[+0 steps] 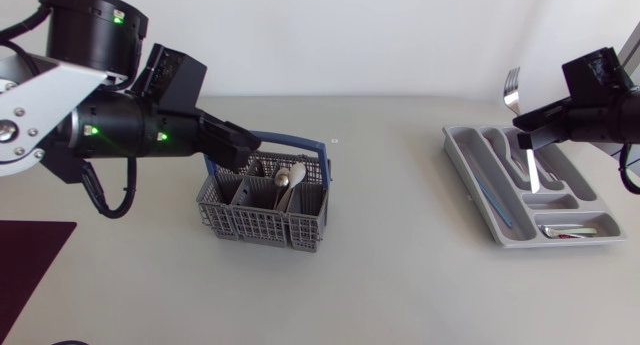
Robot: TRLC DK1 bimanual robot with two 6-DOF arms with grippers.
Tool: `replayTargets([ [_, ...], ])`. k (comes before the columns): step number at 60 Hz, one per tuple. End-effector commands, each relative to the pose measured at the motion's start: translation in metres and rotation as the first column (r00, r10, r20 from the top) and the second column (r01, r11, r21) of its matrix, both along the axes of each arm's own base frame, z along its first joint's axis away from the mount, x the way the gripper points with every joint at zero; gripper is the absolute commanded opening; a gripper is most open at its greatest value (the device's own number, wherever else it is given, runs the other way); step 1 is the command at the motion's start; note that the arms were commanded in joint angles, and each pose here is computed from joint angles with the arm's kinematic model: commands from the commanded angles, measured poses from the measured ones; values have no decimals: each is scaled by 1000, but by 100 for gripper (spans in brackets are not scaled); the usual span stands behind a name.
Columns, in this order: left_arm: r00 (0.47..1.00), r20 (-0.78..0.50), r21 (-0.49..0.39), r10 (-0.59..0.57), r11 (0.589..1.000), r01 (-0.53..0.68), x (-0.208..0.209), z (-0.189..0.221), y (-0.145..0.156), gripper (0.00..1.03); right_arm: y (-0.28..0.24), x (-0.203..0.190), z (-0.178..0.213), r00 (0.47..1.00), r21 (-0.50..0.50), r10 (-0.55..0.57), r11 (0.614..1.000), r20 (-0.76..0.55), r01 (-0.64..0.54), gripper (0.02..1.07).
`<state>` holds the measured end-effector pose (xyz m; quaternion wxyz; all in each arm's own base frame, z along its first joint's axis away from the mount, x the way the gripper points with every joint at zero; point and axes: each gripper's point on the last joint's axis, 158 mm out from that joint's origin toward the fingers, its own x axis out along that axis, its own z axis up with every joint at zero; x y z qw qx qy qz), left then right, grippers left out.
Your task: Sort the cutlery from the basket into the organizer compartments.
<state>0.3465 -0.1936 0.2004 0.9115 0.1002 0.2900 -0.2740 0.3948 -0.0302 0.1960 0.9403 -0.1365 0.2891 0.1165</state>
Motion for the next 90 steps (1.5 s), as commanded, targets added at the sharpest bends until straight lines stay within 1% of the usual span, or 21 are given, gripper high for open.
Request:
replayTargets([
  [1,999,-35,44,-19,999,21,-3,-22,-2,73,-36,21,3,998,-15,-52,999,21,52,7],
  [9,999,-45,62,-29,998,32,-4,-29,-5,73,-89,51,-14,989,-16,-146,989,9,146,7],
  [20,998,-52,76,-42,996,46,-8,-35,-5,73,-149,95,-48,971,-4,-233,973,-47,233,7],
  [32,998,-52,80,-44,996,48,-10,-37,-3,73,-182,128,-70,956,0,-287,958,-67,288,7],
  [37,997,-55,81,-46,995,50,-12,-38,-4,73,-196,141,-84,948,5,-307,951,-83,308,7],
  [52,998,-45,106,-50,993,54,-19,-38,-8,73,-208,160,-131,930,48,-329,939,-162,340,7],
  [67,997,-49,114,-58,991,63,-22,-40,-10,73,-210,160,-172,896,21,-361,925,-258,379,7],
  [76,997,-51,118,-63,991,69,-24,-42,-11,73,-214,162,-191,879,7,-379,917,-289,398,8],
  [77,997,-51,118,-63,991,69,-24,-42,-11,73,-214,161,-193,877,7,-380,916,-295,400,9],
  [79,997,-51,122,-66,990,71,-24,-43,-10,73,-214,161,-200,872,5,-379,916,-311,400,14],
  [82,996,-50,125,-67,989,73,-24,-45,-10,73,-215,161,-205,865,-2,-385,914,-322,406,20],
  [87,996,-53,127,-69,989,75,-25,-48,-9,73,-214,160,-208,860,-5,-389,912,-331,410,24],
  [90,996,-56,128,-68,989,74,-25,-51,-9,73,-213,159,-209,856,-10,-392,910,-338,414,28],
])
